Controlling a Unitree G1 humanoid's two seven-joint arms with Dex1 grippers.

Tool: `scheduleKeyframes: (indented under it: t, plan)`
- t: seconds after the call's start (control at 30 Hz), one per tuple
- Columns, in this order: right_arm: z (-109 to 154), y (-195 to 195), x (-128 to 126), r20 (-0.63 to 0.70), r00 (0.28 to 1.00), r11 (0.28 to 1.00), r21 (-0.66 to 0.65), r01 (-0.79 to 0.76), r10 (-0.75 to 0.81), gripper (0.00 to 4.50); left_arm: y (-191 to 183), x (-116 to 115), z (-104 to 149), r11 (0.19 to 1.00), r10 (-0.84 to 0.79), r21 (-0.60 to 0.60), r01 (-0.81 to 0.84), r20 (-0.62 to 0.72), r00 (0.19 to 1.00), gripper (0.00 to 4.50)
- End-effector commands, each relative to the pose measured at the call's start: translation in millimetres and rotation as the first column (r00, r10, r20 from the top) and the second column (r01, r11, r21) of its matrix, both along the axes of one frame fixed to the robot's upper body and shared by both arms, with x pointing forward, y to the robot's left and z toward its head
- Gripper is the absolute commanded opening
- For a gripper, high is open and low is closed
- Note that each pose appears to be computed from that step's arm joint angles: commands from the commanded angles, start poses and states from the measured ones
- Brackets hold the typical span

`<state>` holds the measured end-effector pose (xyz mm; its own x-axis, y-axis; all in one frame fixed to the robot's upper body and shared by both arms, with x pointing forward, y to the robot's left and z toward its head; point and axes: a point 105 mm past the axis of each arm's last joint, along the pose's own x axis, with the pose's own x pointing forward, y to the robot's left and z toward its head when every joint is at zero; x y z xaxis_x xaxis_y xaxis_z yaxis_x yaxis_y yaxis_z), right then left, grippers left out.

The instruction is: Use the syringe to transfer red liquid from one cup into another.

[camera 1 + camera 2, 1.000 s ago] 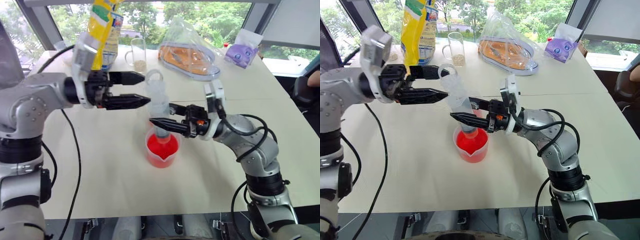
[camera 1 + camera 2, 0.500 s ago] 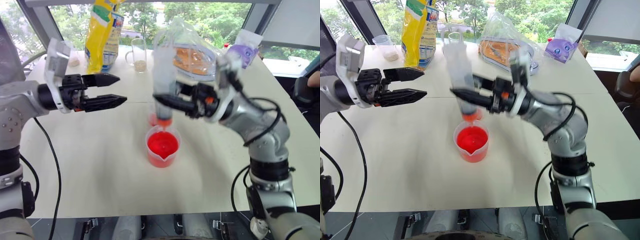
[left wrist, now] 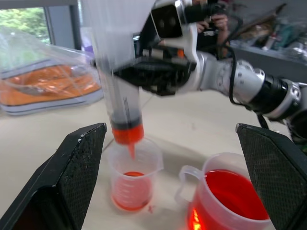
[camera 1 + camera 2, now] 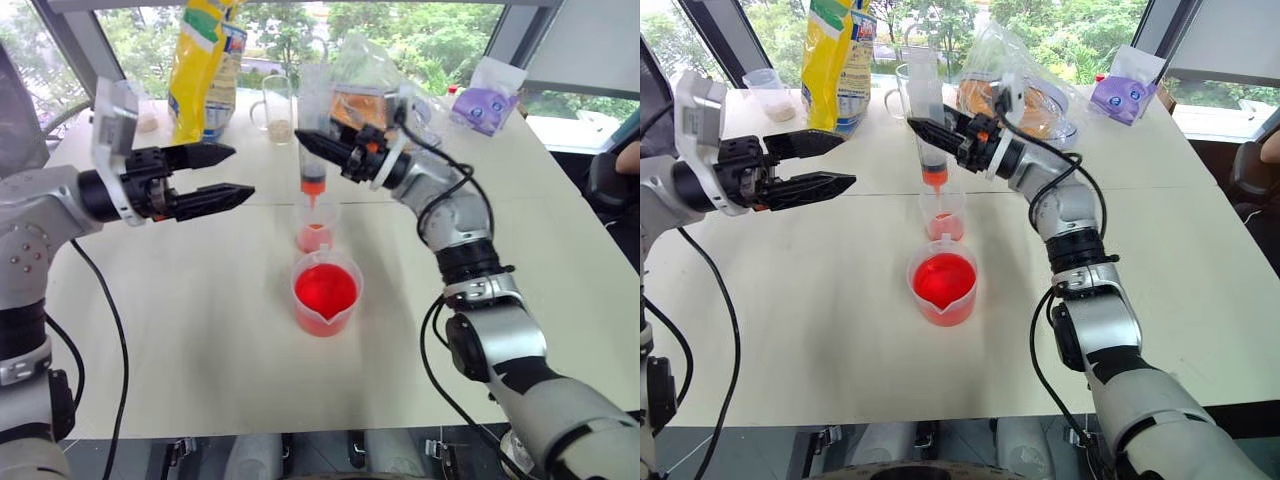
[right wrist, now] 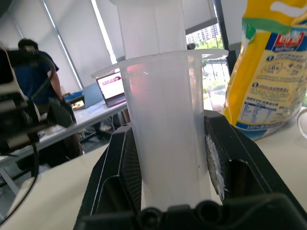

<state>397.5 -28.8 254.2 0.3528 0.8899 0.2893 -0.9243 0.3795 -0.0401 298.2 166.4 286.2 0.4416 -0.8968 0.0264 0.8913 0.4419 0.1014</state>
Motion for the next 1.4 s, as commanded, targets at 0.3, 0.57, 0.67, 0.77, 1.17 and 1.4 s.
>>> scheduleKeyframes:
  t: [0.3,0.57,0.67,0.77,1.17,1.4]
  plan:
    - [8.4,4.0,-4.9,0.112,0.994,1.0,-0.015,-0.004,0.006,1.45,-31.6,43.6,64.5,0.989,0.076,-0.142,-0.048,0.196,0.978,4.44]
    - [3.9,6.0,-5.1,0.118,0.993,0.999,-0.032,0.001,0.003,1.45,-60.4,77.9,61.7,0.99,0.078,-0.132,-0.056,0.173,0.982,4.44]
    - [3.1,6.5,-5.2,0.12,0.993,0.999,-0.036,0.001,0.003,1.45,-63.7,84.2,58.9,0.989,0.076,-0.135,-0.054,0.163,0.984,3.94]
    - [3.0,7.1,-5.3,0.12,0.993,0.999,-0.037,0.001,0.003,1.45,-66.6,86.0,58.0,0.99,0.066,-0.138,-0.044,0.157,0.985,2.69]
    - [7.9,8.5,-6.5,0.133,0.991,0.999,-0.037,-0.005,0.01,1.45,-74.0,81.6,45.7,0.996,0.007,-0.089,0.005,0.133,0.991,0.04]
    - [24.3,3.3,-6.1,0.158,0.987,1.0,-0.01,0.008,-0.007,1.45,-79.3,77.0,17.5,0.999,-0.034,0.009,0.033,0.104,0.994,0.04]
